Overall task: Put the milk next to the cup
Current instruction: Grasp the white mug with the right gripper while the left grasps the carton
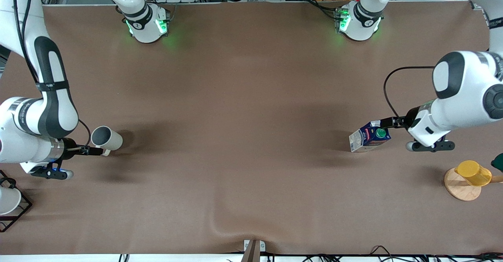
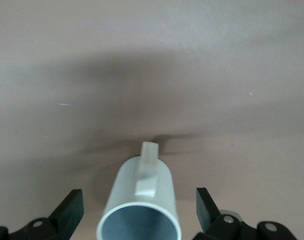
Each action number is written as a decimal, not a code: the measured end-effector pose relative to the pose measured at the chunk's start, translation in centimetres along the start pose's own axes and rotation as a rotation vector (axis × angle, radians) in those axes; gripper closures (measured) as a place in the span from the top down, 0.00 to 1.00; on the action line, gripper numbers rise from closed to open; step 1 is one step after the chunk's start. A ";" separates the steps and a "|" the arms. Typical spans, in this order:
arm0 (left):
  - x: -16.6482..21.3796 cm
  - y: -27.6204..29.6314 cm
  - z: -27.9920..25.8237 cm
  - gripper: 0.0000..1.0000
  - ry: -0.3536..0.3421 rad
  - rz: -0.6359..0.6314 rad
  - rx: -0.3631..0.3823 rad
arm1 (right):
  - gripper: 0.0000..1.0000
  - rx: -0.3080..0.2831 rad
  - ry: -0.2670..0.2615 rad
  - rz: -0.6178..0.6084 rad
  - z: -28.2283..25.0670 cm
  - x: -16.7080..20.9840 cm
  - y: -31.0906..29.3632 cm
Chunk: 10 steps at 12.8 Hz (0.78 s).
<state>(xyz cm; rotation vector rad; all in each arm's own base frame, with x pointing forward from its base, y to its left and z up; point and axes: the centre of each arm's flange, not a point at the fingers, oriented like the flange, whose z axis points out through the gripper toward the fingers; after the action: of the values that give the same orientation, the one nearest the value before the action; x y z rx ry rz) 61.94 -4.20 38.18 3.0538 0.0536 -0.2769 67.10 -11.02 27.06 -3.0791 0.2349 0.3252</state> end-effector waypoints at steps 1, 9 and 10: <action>0.2 0.3 0.7 1.00 -0.008 0.005 0.001 | 1.00 0.003 -0.009 0.010 1.0 0.2 0.7; 1.0 2.1 3.6 1.00 -0.022 0.037 0.013 | 0.91 0.009 -0.045 0.027 4.2 0.3 0.3; 1.1 2.3 4.0 1.00 -0.029 0.042 0.018 | 0.78 0.011 -0.046 0.029 4.3 0.3 0.3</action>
<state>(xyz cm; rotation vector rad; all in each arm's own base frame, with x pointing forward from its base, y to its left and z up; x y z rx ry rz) 62.38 -6.77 34.21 3.0638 -0.0154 -0.3202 66.45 -11.11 22.78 -3.0560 0.2784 0.3941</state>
